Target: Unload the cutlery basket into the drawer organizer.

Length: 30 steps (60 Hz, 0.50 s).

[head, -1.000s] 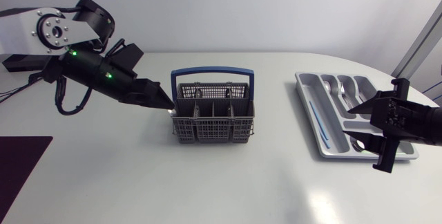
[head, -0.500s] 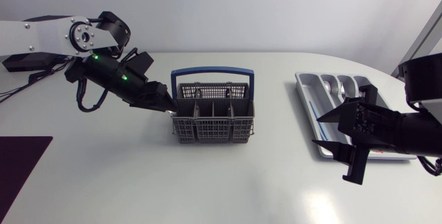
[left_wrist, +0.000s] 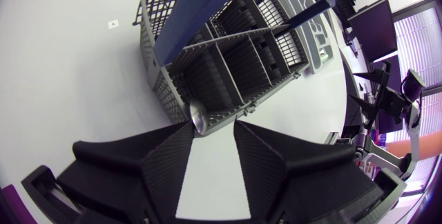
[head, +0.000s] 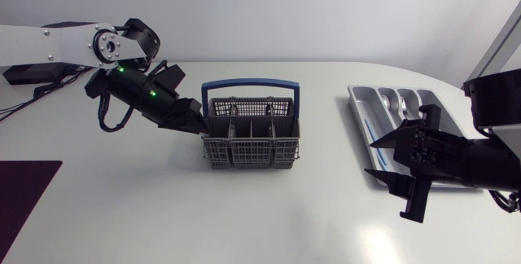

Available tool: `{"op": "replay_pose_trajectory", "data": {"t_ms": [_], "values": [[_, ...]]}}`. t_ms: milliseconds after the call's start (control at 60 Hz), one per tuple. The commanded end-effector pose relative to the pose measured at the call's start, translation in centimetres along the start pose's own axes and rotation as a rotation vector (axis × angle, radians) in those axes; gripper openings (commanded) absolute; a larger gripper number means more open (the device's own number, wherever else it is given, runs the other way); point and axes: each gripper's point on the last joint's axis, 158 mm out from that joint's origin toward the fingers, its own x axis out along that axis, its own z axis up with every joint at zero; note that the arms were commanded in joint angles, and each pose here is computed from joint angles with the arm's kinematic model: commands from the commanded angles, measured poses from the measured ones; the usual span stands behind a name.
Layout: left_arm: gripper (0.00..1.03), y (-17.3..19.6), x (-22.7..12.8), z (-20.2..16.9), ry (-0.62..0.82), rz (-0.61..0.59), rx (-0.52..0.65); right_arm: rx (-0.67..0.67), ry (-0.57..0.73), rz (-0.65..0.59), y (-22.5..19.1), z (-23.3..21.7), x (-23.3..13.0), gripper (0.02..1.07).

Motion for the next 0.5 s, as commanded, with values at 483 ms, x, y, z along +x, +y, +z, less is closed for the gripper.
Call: {"op": "replay_pose_trajectory", "data": {"t_ms": [483], "values": [[0.24, -0.7, 1.5, 1.3, 0.024, -0.022, -0.012, 0.006, 0.03, 0.01, 1.6, -1.5, 0.9, 0.63]]}}
